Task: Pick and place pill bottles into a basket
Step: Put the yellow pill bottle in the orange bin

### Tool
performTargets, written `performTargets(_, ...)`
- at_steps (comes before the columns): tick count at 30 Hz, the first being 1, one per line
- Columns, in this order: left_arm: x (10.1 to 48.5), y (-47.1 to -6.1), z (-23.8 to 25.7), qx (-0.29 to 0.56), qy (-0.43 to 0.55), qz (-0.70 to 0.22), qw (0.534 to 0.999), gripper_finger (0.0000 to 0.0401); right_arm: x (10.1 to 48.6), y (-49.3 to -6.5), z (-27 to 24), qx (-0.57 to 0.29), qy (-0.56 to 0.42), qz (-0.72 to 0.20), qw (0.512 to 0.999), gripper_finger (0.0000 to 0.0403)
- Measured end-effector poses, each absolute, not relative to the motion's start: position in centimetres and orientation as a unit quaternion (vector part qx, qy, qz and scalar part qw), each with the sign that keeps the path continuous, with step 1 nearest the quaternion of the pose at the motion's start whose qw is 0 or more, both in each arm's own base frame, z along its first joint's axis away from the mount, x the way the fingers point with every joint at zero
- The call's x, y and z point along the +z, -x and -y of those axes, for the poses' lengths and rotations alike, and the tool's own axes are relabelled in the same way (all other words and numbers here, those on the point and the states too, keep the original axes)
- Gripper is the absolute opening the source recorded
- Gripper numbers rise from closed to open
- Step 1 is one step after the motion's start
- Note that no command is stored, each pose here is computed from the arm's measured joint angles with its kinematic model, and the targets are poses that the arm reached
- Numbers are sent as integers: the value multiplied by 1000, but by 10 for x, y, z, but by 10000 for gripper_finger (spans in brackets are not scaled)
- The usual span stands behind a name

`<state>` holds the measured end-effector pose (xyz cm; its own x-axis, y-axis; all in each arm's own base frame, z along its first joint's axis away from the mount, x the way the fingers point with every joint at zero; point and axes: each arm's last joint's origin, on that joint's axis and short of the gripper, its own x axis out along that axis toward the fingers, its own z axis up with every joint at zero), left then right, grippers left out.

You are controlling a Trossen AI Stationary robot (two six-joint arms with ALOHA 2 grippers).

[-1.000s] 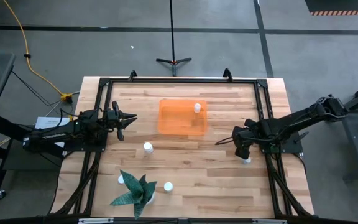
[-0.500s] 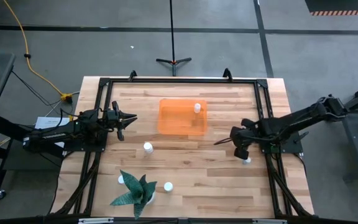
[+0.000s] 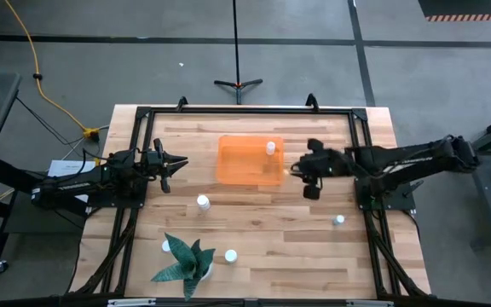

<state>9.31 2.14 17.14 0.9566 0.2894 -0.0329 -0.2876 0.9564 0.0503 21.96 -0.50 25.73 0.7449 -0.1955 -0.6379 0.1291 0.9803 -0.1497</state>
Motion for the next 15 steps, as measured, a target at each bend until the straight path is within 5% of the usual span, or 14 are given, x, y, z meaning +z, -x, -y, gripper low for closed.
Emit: performTargets(15, 171, -93, -21, 146, -23, -20, 989, 92, 232, -300, 81, -44, 52, -450, 891, 114)
